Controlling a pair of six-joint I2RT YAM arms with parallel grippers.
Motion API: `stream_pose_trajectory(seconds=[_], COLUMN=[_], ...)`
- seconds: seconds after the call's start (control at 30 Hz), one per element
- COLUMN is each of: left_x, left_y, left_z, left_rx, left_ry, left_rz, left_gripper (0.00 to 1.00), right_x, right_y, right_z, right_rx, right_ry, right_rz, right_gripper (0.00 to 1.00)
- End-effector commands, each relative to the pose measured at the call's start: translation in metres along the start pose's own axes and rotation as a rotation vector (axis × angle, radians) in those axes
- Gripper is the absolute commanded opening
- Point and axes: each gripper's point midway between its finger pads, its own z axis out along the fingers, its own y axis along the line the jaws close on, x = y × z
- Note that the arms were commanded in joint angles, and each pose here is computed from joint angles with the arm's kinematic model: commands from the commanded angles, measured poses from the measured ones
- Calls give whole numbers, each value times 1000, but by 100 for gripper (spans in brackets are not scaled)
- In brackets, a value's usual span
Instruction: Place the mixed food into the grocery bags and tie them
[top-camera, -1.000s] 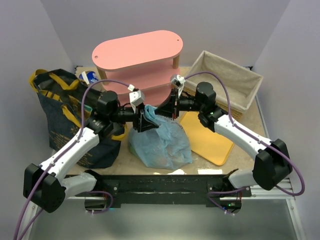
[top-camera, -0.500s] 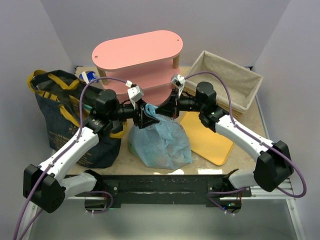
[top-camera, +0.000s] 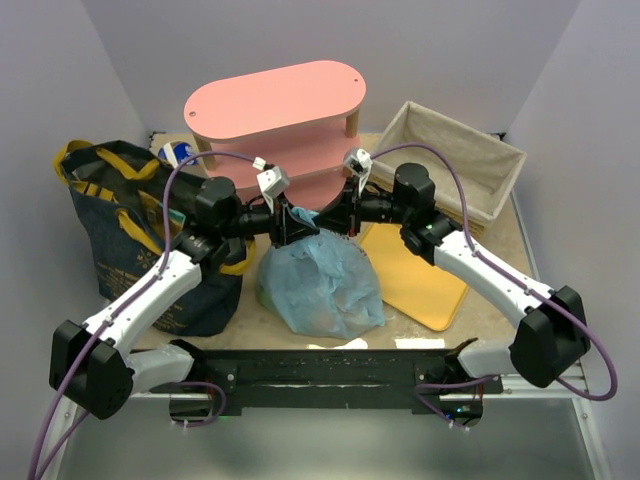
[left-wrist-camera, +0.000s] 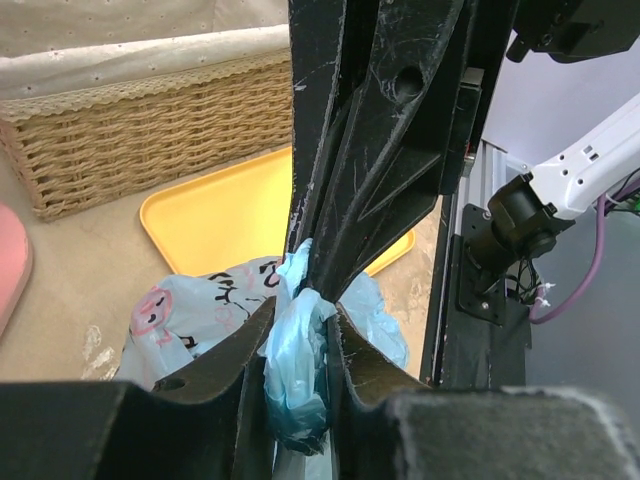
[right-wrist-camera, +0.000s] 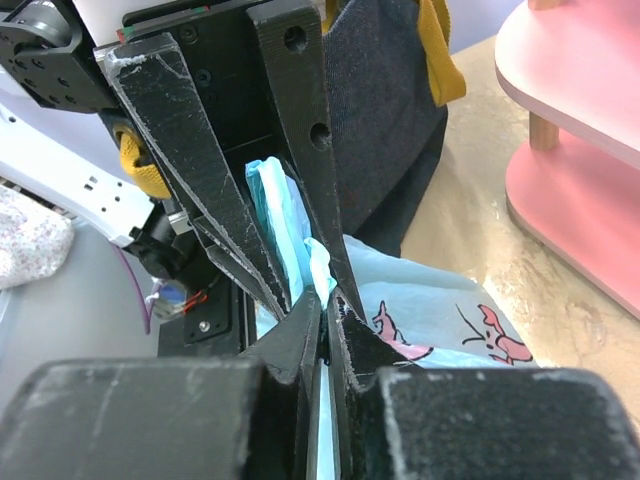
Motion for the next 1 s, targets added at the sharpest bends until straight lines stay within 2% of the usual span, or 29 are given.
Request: stream_pose_trajectory(seconds=[0.0, 0.2, 0.33, 0.5, 0.57, 0.6, 0.7, 0.73, 0.97], left_x=[-13, -2, 0, 0, 0, 0, 3, 3, 9], left_y=[-1, 0, -1, -3, -3, -4, -1, 0, 2], left_z=[-3, -5, -8, -8, -8, -8, -8, -8, -10], left_rx=[-13, -20, -23, -14, -10, -12, -26, -33, -52], left_ry=[-37, -16, -17, -19, -20, -21, -11, -12, 4], left_rz=[59, 48, 58, 60, 61, 62, 50, 51, 38], left_gripper=[15, 13, 6, 2, 2, 2, 3, 4, 10], right_x=[-24, -24, -26, -25, -23, -24, -28, -30, -37], right_y=[10, 10, 13, 12, 13, 13, 13, 13, 8], right_z=[-5, -6, -6, -4, -3, -3, -6, -8, -23], right_rx=[20, 18, 6, -5, -13, -15, 5, 17, 105], right_ry=[-41, -41, -47, -50, -45, -48, -60, -67, -75], right_rz=[-52, -47, -46, -36, -31, -33, -36, -40, -59], right_gripper=[8, 20, 32, 35, 31, 22, 3, 0, 0])
